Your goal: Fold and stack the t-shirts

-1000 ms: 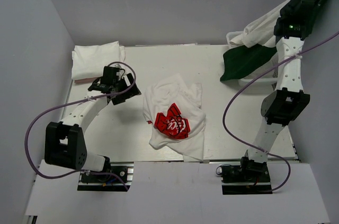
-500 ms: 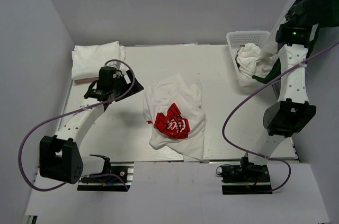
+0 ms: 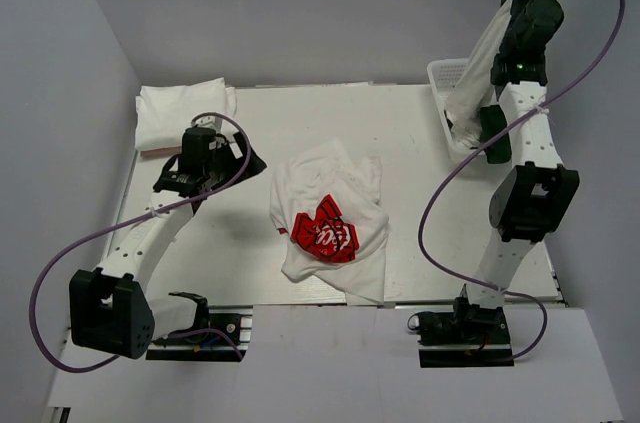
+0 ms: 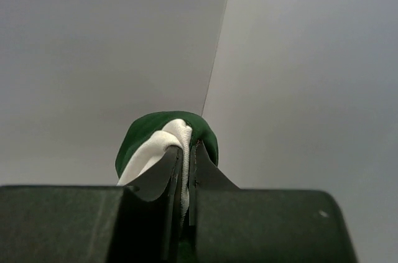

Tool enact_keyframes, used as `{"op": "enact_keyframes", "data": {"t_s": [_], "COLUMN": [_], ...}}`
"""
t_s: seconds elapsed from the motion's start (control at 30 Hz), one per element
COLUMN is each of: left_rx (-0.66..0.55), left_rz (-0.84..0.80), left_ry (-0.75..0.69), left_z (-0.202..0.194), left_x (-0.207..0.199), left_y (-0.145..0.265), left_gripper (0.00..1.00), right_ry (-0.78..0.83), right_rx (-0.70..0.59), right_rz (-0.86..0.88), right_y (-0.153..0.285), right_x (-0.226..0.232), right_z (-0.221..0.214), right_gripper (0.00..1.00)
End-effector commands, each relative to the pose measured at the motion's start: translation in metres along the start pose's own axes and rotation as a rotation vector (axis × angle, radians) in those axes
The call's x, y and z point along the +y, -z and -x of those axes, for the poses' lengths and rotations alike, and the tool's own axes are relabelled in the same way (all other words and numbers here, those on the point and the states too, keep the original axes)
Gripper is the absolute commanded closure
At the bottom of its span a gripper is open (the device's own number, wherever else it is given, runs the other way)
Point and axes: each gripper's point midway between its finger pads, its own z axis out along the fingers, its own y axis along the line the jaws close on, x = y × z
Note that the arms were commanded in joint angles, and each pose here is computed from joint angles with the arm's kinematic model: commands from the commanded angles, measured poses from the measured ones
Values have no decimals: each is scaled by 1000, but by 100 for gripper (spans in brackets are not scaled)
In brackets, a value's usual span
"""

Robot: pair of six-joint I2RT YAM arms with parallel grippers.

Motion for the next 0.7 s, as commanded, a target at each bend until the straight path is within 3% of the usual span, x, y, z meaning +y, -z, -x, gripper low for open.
{"op": "enact_keyframes", "data": {"t_s": [0.0, 0.2, 0.3, 0.37, 0.4, 0.5, 0.53, 0.63, 0.67], "left_rx": [-9, -16, -17, -21, -12, 1, -6, -6, -14], "left_rz": [43, 128, 153, 161, 166, 175, 185, 199, 193], "left_ry": [-11, -3, -3, -3, -2, -1, -2, -13, -25], "left_z": [4, 5, 7, 12, 12, 14, 15, 19, 23], "left_x": [5, 21, 24, 23, 23, 22, 24, 23, 21], "left_y": [6, 12, 15, 16, 16, 15, 15, 16, 18], "left_gripper": [0, 0, 0, 0, 0, 0, 0, 0, 0], "right_ry": [-29, -24, -17, -168, -211, -306, -312, -334, -310], "right_rx": [-25, 163, 347, 453, 598, 753, 821, 942, 1013], "right_rz": [-104, -229, -227, -245, -246, -95, -12, 45, 36], "right_y": [0, 18, 42, 59, 81, 106, 120, 140, 154], "right_x": [-15, -22, -10, 2, 10, 52, 67, 83, 80], "right_z": [7, -82, -148, -189, -227, -274, -285, -310, -321], "right_gripper": [100, 100, 100, 100, 100, 100, 95, 56, 31]}}
